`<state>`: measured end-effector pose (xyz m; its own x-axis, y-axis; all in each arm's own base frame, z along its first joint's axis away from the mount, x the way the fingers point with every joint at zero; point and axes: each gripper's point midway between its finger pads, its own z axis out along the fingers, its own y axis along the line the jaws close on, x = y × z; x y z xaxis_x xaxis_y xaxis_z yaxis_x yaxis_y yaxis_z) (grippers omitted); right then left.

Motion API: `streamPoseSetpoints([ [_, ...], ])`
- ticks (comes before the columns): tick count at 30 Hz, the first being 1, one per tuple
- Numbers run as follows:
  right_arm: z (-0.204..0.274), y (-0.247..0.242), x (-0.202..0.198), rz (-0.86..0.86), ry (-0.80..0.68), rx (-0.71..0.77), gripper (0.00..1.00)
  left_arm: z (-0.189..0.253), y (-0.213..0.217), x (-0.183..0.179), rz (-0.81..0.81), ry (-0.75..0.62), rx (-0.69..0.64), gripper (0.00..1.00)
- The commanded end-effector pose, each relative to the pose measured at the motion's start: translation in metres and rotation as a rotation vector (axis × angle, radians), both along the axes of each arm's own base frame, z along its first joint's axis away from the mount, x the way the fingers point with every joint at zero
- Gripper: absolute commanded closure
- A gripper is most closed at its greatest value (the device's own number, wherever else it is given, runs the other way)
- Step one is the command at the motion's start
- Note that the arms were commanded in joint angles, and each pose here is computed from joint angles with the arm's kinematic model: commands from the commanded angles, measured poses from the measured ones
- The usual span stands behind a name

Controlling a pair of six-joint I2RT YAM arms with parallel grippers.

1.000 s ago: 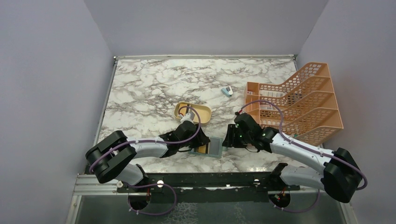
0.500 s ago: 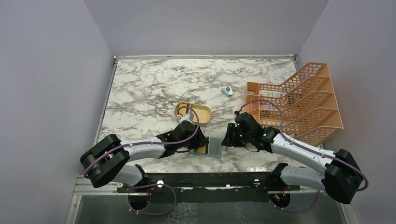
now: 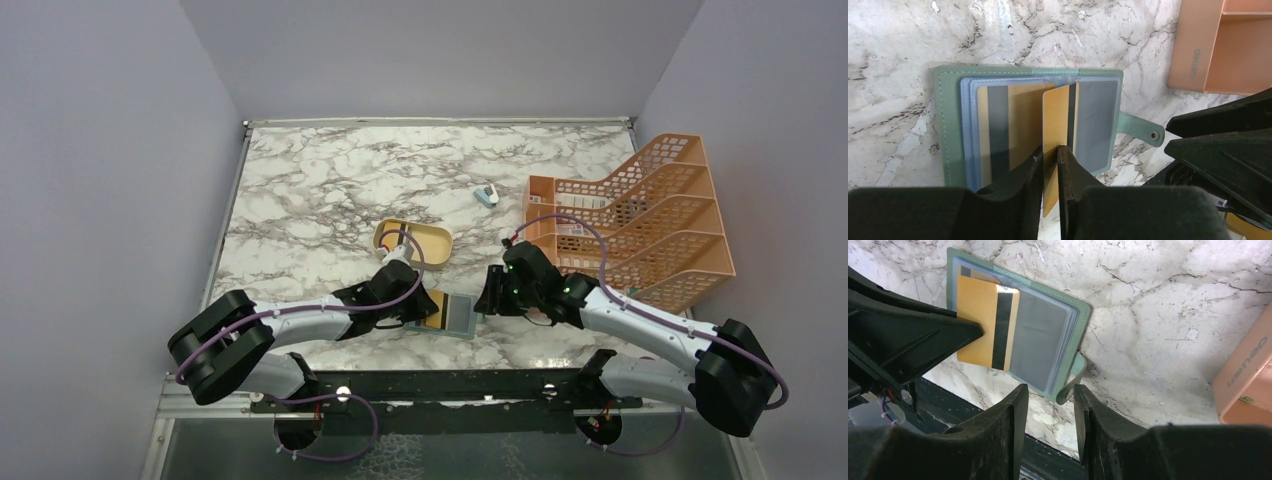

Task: Put the credit cards into the card holder
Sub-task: Insert the credit card into the card holder.

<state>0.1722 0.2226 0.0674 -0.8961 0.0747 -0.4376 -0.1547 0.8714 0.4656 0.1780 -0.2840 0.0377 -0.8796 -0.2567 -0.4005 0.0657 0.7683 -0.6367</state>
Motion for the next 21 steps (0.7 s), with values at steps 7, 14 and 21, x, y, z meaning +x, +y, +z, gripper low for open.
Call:
streamPoseSetpoints([
  [7,-0.009,-0.003,-0.003,-0.004,0.014,-0.02,0.59,-0.01,0.01,-0.009,-0.012,0.023,0.036,0.84],
  [14,-0.017,-0.003,-0.007,0.007,0.033,-0.019,0.57,-0.013,0.009,-0.013,-0.026,0.033,0.032,0.84],
  [21,-0.03,-0.005,-0.01,0.004,0.058,-0.035,0.73,-0.01,0.003,-0.012,-0.045,0.02,-0.002,0.84],
])
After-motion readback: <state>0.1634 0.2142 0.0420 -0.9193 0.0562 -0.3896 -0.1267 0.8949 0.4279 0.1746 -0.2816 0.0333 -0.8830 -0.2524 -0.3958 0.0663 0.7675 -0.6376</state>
